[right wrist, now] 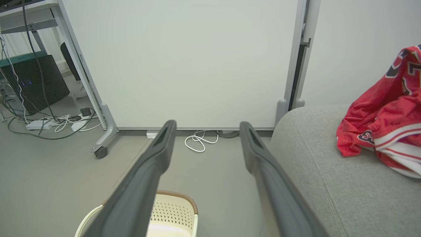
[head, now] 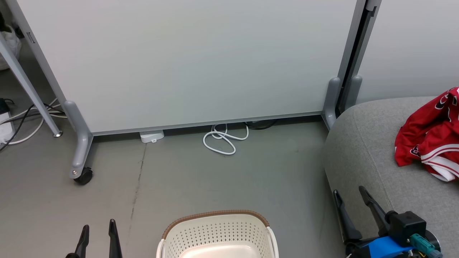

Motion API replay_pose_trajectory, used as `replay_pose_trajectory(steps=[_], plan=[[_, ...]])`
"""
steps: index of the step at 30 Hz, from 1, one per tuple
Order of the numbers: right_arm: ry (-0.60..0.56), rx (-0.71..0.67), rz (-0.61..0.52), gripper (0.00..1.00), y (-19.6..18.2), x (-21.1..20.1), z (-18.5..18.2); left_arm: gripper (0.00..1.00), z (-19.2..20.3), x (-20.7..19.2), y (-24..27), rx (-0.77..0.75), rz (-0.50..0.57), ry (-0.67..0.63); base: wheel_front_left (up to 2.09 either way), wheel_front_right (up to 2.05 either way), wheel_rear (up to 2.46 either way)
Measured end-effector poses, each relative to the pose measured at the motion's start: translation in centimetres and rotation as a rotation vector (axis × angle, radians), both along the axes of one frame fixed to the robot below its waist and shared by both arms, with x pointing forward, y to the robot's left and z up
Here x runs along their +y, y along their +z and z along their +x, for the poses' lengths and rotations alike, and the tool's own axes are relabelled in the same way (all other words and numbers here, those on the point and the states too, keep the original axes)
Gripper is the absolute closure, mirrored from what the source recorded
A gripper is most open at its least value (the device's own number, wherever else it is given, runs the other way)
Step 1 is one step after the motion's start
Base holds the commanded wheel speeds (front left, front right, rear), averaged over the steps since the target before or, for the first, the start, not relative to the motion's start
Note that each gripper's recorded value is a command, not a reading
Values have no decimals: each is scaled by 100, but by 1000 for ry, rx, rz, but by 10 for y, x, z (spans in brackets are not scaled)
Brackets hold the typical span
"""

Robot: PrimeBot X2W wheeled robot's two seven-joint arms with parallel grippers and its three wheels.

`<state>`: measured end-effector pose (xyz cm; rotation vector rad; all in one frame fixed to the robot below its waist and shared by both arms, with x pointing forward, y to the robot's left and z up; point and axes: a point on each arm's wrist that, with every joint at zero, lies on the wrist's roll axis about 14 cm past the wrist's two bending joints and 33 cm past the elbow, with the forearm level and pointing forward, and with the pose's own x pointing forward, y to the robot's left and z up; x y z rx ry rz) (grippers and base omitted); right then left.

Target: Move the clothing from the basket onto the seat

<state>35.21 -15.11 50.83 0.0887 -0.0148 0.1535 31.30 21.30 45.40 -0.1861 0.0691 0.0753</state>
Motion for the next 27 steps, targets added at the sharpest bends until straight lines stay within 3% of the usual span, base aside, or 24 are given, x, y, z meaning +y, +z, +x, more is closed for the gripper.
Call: replay_pose_trajectory(steps=[24,25,27], plan=[[4,33,14,0,-9,3,-2,0,0,-5,-6,17,-16,-23,0,0,0],[3,38,14,100,-11,2,-2,100,0,-6,-8,24,-18,-23,0,0,0],[2,65,13,100,-19,2,-4,100,-5,-7,-18,57,-27,-22,0,0,0]])
